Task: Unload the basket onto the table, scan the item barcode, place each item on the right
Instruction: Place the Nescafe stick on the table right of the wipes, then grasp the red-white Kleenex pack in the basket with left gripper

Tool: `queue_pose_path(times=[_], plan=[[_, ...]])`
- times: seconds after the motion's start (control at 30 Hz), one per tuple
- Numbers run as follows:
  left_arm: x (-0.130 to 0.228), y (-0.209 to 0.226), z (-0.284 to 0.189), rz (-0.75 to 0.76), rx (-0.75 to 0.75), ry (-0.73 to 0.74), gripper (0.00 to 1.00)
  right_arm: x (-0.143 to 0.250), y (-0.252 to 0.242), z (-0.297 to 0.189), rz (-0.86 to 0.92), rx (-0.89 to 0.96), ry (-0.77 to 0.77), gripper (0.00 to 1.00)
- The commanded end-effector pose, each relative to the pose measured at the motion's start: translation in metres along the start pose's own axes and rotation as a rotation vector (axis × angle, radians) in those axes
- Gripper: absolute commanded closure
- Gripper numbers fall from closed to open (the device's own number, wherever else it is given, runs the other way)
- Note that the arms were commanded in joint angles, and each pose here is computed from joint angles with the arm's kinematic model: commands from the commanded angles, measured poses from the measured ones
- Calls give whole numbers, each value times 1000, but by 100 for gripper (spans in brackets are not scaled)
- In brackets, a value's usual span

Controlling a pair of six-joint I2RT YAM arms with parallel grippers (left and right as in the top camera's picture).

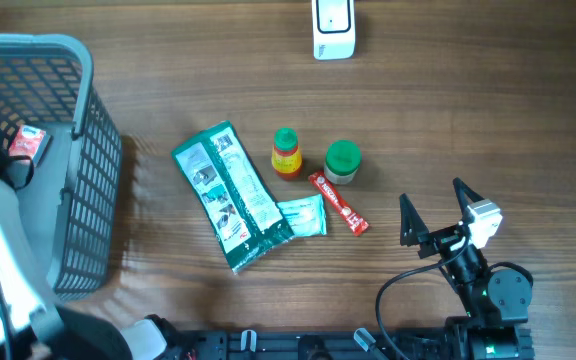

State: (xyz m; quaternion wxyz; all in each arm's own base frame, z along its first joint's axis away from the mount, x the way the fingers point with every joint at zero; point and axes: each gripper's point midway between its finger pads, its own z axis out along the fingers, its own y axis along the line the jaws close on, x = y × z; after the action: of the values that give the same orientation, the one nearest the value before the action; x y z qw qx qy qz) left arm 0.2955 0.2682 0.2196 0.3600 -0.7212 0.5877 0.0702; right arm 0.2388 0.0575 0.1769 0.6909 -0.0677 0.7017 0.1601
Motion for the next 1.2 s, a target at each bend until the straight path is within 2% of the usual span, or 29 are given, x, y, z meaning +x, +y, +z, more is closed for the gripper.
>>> queue_pose_path(times=[0.0,0.23,0.37,0.53,0.57,0.6,0.63,0.67,0.73,0.83,0.93,1.0,1.17], plan=[[34,0,51,24,-49,111,5,-2,0,0,-4,0,-8,0],[77,-4,129,17,-83,162,4,-2,0,0,-4,0,-8,0],[96,-5,154,36,-84,163,4,-2,0,0,-4,0,-8,0],[100,7,173,50,-131,132,4,-2,0,0,-4,0,-8,0],[101,8,176,52,-136,129,8,-2,0,0,-4,0,-8,0],[103,11,180,60,-144,130,23,-2,0,0,-4,0,-8,0],[105,15,183,66,-158,129,43,-2,0,0,-4,0,-8,0],[107,17,186,69,-165,133,56,-2,0,0,-4,0,-8,0],[112,23,192,75,-184,138,75,-2,0,0,-4,0,-8,0],[118,30,198,83,-203,149,96,-2,0,0,-4,0,-8,0],[118,28,189,83,-201,170,96,-2,0,0,-4,0,-8,0],[105,12,165,93,-149,176,96,-2,0,0,-4,0,-8,0],[44,-27,63,81,28,90,96,-2,0,0,-4,0,-8,0]])
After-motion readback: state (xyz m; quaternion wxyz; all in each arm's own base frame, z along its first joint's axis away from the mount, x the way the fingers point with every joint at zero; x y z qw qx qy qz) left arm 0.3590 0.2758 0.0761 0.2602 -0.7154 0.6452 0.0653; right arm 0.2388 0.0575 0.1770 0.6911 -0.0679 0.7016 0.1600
